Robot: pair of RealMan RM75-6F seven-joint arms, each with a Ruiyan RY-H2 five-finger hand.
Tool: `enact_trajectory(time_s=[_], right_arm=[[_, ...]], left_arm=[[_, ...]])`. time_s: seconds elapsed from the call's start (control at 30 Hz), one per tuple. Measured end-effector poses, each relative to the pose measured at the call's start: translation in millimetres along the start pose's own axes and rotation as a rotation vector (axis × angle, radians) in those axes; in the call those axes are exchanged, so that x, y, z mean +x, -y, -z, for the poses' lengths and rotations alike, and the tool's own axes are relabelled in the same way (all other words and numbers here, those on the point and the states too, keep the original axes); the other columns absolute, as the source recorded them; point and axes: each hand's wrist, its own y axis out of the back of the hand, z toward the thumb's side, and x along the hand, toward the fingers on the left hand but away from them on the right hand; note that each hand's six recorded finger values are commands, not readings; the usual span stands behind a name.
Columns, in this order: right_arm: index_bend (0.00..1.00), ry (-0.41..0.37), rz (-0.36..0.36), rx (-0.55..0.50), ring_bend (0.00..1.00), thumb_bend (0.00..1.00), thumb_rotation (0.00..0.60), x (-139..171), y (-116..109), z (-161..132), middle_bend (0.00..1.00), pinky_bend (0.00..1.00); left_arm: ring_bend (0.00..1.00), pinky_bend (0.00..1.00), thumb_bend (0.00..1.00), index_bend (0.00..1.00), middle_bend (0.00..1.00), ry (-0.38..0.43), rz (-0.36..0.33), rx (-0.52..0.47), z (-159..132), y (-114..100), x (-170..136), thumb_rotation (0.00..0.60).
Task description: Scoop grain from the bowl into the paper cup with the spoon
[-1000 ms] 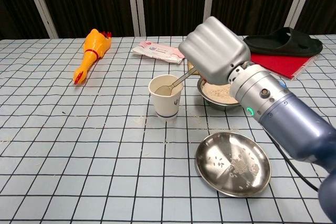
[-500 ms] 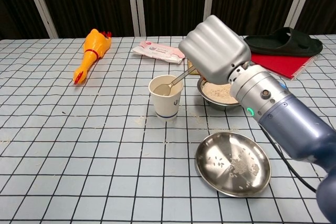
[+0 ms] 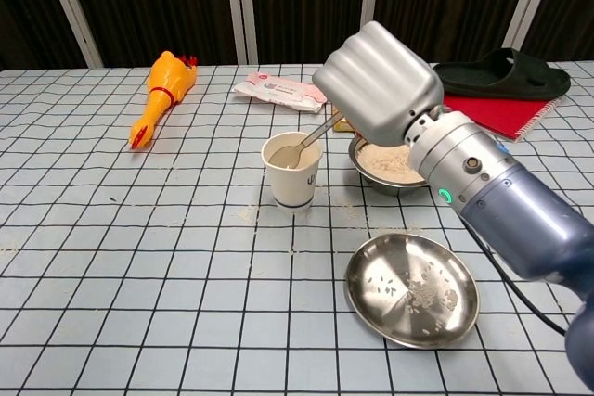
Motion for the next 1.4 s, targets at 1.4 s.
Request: enact_trajectory(time_s=[1.4], right_arm=[[0.71,0.071,0.027,-0.045,1.0,0.75,0.6,-8,-19,32,0.93,1.0]], left_arm=[[0.0,0.0,0.0,0.0,0.0,-0.001,0.004,-0.001,0,0,0,0.6]])
